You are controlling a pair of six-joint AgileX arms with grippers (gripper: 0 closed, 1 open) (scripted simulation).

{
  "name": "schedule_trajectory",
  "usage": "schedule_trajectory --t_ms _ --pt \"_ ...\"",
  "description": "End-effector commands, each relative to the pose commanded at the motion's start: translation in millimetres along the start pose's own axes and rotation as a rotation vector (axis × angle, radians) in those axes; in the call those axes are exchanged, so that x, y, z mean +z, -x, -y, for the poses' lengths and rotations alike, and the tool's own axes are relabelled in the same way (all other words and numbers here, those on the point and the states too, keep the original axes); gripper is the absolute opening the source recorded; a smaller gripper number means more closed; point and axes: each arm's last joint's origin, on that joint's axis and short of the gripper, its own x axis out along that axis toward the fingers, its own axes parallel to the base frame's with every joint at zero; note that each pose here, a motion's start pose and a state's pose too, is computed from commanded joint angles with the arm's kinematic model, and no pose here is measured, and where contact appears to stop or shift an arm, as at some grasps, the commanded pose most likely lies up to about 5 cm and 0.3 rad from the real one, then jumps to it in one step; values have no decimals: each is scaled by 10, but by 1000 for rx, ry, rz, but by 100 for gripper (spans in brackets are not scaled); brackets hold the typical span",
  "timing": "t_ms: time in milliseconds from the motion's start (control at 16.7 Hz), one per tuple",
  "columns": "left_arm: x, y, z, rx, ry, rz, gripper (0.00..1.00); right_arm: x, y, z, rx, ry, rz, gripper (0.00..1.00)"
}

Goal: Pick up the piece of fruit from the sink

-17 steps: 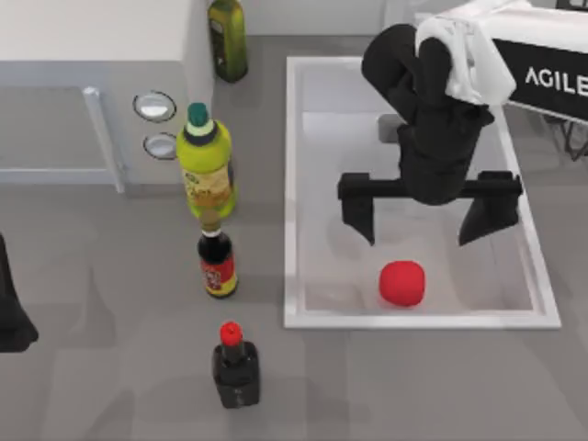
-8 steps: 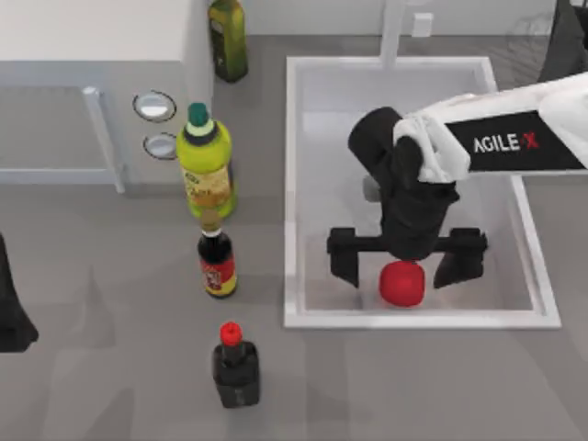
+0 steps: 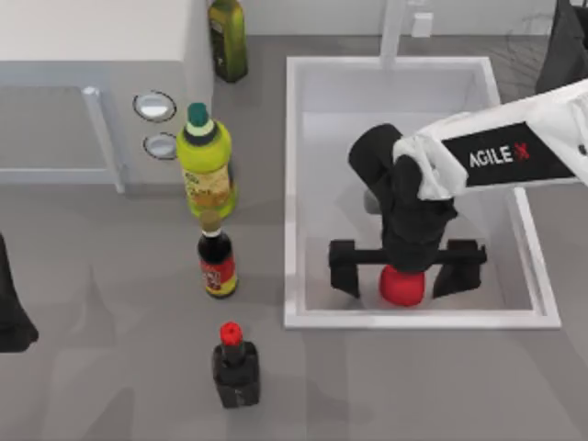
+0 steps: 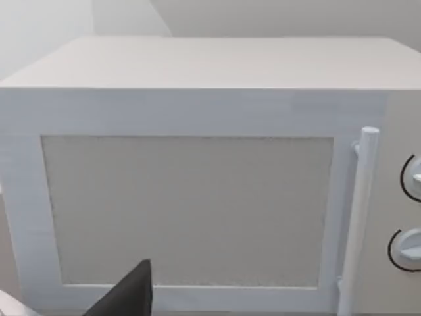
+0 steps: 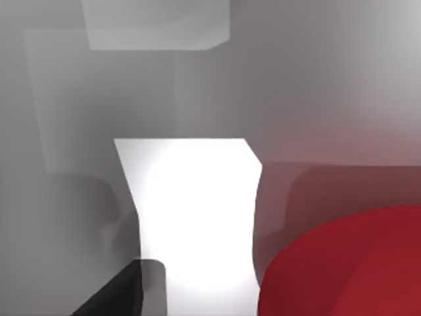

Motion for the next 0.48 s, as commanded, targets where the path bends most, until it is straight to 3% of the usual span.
schedule_trajectory --t_ms 480 --pt "0 0 0 0 0 0 100 0 0 0 0 0 0 40"
